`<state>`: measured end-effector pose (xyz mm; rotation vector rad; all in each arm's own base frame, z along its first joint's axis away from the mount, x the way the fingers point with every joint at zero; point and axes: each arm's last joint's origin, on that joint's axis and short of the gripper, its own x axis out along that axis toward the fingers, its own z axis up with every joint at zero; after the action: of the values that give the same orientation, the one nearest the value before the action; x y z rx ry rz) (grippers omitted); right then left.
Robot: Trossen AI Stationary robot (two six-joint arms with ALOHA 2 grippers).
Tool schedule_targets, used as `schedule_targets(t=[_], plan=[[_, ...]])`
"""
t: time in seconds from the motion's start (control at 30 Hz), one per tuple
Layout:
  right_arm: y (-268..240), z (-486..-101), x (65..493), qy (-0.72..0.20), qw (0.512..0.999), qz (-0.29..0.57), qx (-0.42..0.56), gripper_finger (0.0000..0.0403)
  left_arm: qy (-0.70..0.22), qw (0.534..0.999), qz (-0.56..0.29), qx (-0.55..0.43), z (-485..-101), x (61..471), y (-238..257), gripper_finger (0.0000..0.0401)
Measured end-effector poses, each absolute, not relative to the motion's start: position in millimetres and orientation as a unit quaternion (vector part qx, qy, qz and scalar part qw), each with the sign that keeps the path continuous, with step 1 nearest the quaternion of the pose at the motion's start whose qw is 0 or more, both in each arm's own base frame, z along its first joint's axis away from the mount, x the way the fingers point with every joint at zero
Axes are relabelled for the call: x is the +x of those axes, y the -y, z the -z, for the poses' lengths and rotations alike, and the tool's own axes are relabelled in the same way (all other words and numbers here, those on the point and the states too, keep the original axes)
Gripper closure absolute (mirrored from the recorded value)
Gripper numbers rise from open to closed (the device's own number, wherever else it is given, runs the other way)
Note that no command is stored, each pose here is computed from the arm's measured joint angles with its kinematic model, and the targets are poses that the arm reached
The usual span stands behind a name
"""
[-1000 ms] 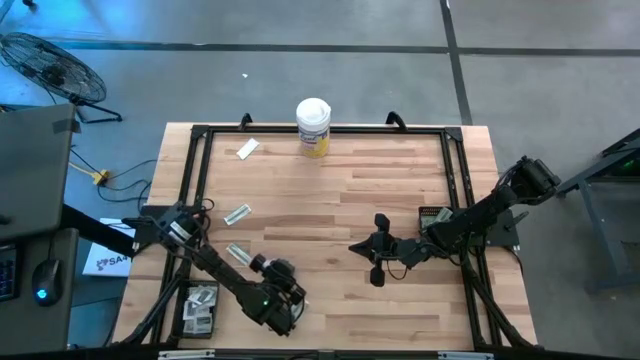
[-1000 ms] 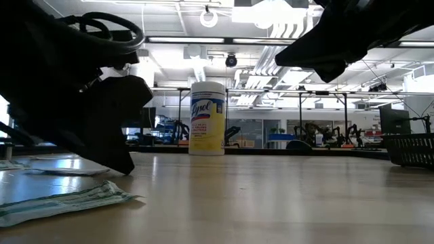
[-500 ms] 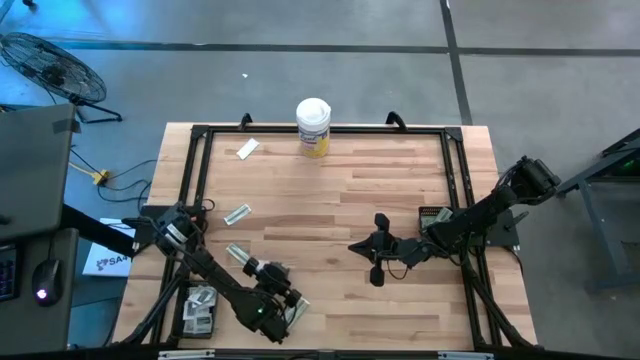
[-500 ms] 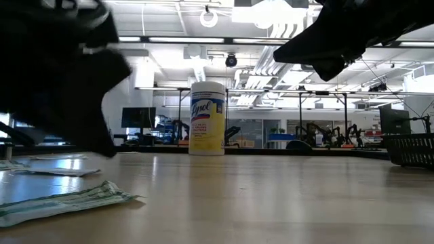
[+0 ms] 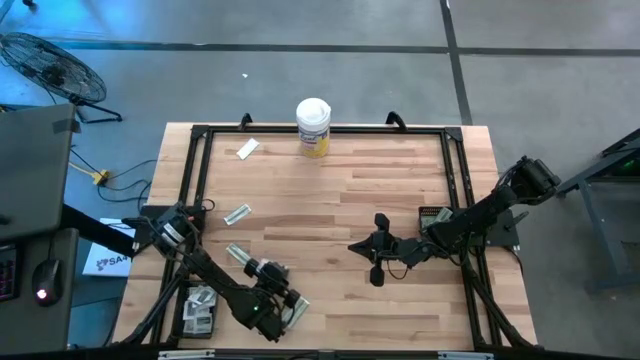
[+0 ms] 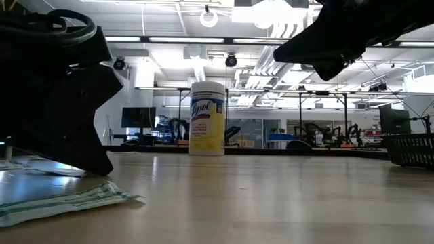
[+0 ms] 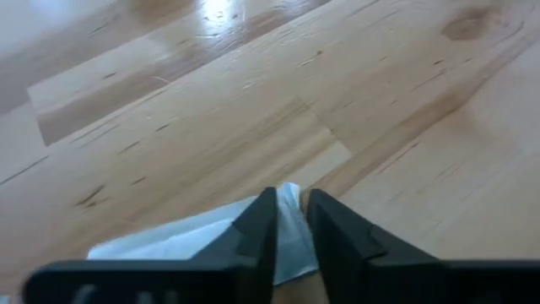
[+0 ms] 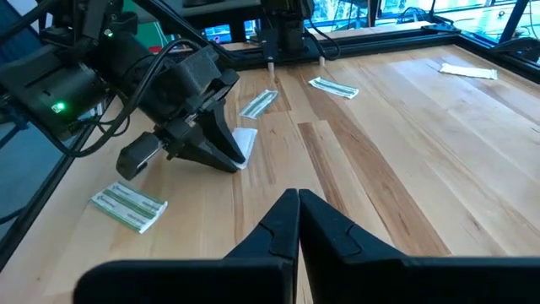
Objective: Pick & Place First Aid Supplies
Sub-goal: Put the white bandage pad into the right black bin
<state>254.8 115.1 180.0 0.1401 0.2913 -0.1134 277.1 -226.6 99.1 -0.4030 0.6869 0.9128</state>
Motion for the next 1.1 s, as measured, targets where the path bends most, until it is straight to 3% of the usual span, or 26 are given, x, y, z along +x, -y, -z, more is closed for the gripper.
schedule_targets(t=[0.17,0.4,0.67,0.9,1.1], plan=[[-115.1,-179.9,254.8,-0.145,0.985,0.056,0.070,0.0399,-0.318,0.825,-0.428,-0.188,-98.7,277.7,226.6,0.0394],[-115.0,-179.9,254.8,-0.145,0.985,0.057,0.068,0.0401,-0.336,0.840,-0.401,-0.143,-107.3,278.5,226.2,0.0397],[-118.3,-173.2,258.4,-0.152,0.988,0.026,0.034,0.0399,-0.334,0.875,-0.344,-0.066,-158.2,271.7,215.4,0.0400],[-121.2,-148.8,277.8,-0.106,0.994,0.016,-0.033,0.0388,-0.292,0.897,-0.314,-0.108,-185.2,242.3,186.8,0.0401],[-119.2,-141.1,311.1,-0.056,0.996,-0.032,-0.057,0.0346,-0.239,0.931,-0.224,-0.159,-183.8,221.7,169.0,0.0401]])
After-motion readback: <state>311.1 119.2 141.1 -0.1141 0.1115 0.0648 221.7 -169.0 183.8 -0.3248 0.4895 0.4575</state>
